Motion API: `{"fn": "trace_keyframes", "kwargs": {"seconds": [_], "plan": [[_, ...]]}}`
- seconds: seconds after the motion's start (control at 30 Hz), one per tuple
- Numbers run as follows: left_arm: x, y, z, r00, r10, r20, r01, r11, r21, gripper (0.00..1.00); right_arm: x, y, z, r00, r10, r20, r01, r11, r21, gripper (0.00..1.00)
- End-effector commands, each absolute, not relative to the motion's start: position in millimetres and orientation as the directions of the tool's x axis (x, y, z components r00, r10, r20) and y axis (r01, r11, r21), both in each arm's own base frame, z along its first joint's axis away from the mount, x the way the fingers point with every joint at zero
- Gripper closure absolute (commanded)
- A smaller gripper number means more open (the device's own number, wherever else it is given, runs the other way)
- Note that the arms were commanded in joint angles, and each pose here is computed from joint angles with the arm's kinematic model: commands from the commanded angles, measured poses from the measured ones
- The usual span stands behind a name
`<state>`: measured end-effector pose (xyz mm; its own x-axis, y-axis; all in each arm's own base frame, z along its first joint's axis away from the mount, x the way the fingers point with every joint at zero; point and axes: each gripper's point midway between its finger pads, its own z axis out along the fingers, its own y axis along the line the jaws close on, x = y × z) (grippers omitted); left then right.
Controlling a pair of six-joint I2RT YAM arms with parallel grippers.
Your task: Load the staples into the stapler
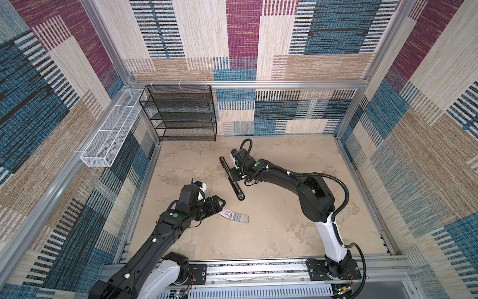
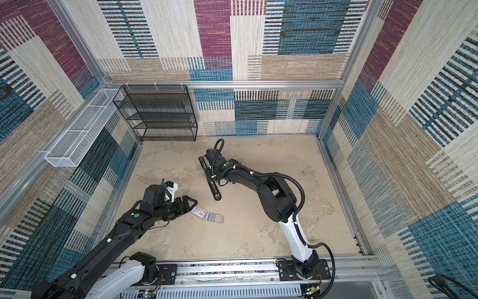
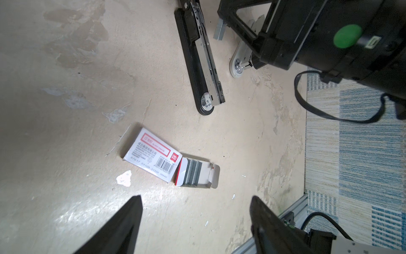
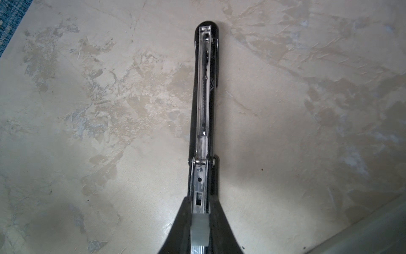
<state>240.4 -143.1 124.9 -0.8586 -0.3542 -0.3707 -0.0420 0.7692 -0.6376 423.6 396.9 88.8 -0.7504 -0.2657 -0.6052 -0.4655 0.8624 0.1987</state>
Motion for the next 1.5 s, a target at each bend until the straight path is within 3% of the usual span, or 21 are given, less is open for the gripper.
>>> {"fn": "trace_keyframes", "kwargs": {"seconds": [0.0, 1.47], "plan": [[245, -146, 129, -0.85, -0.363, -0.382, -0.026, 0.753, -0.658, 0.2, 423, 399, 90, -0.746, -0.273, -0.607, -0.472, 0.86, 0.193, 0.82], [243, -147, 122, -0.854, -0.37, -0.365, -0.035, 0.742, -0.67, 0.22, 421, 404, 73, -0.742, -0.304, -0.598, -0.474, 0.868, 0.147, 0.83]]}}
